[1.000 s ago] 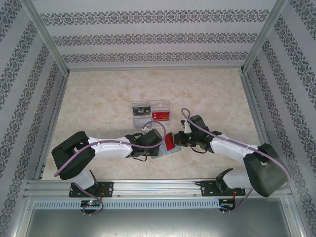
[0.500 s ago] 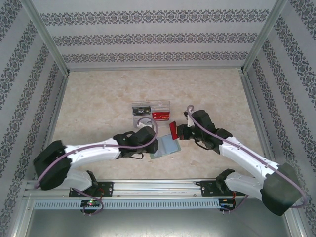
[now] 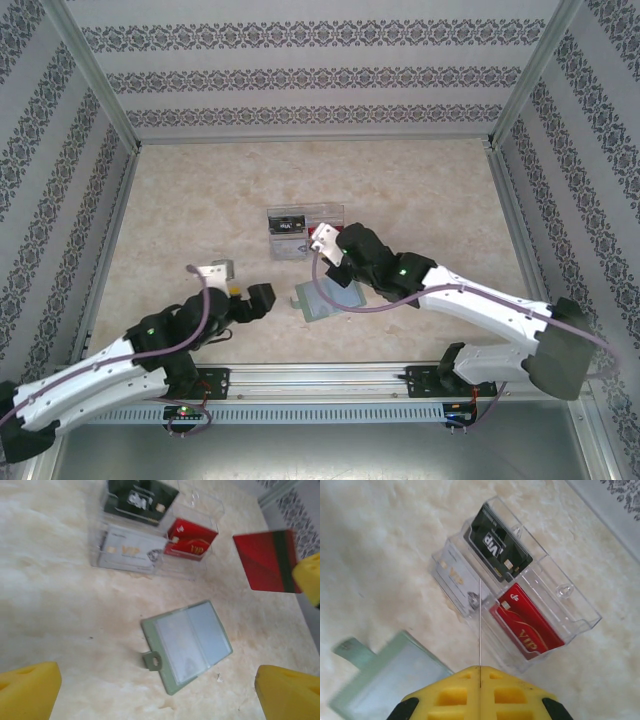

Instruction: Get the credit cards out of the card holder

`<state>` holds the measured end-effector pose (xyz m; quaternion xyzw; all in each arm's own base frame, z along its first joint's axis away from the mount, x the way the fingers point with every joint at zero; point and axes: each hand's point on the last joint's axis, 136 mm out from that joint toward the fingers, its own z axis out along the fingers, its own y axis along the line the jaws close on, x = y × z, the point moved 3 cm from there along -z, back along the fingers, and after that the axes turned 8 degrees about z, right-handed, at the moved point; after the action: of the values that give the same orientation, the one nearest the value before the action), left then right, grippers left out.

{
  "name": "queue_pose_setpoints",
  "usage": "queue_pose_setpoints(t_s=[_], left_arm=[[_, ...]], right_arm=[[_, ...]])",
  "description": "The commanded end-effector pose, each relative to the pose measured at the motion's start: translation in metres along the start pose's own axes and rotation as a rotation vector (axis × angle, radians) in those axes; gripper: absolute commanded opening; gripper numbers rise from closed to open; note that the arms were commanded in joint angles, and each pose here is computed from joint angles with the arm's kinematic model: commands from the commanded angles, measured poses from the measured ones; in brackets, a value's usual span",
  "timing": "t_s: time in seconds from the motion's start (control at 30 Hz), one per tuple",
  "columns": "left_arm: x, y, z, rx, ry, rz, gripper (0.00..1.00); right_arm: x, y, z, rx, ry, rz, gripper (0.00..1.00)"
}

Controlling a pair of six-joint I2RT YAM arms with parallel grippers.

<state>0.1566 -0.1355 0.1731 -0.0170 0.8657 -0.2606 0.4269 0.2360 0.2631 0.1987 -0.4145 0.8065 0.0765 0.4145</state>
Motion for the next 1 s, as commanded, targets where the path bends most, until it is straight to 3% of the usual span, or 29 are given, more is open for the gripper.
queue_pose_setpoints(t_s=[0.0,0.13,0.23,0.5,0.97], left_arm=[[0.007,0.031,-0.016,-0.072,-0.036,-0.005,1.00],[0.014,0.045,-0.025,-0.042,-0.077,-0.032,1.00],[0.019,0.050,-0.028,-0.029,-0.081,-0.041,1.00],[0.023,0.050,-0.028,-0.022,-0.053,-0.026,1.00],[0.023,0.056,-0.030,-0.054,-0.055,-0.032,1.00]], right_arm=[[0.007,-0.010,0.012,0.070,0.099,-0.322,0.00],[0.015,-0.008,0.027,0.072,0.139,-0.586,0.00],[0.015,-0.015,0.035,0.091,0.144,-0.675,0.00],[0.006,-0.042,0.052,0.043,0.146,-0.636,0.00],[0.006,-0.045,0.078,-0.027,0.137,-0.581,0.00]])
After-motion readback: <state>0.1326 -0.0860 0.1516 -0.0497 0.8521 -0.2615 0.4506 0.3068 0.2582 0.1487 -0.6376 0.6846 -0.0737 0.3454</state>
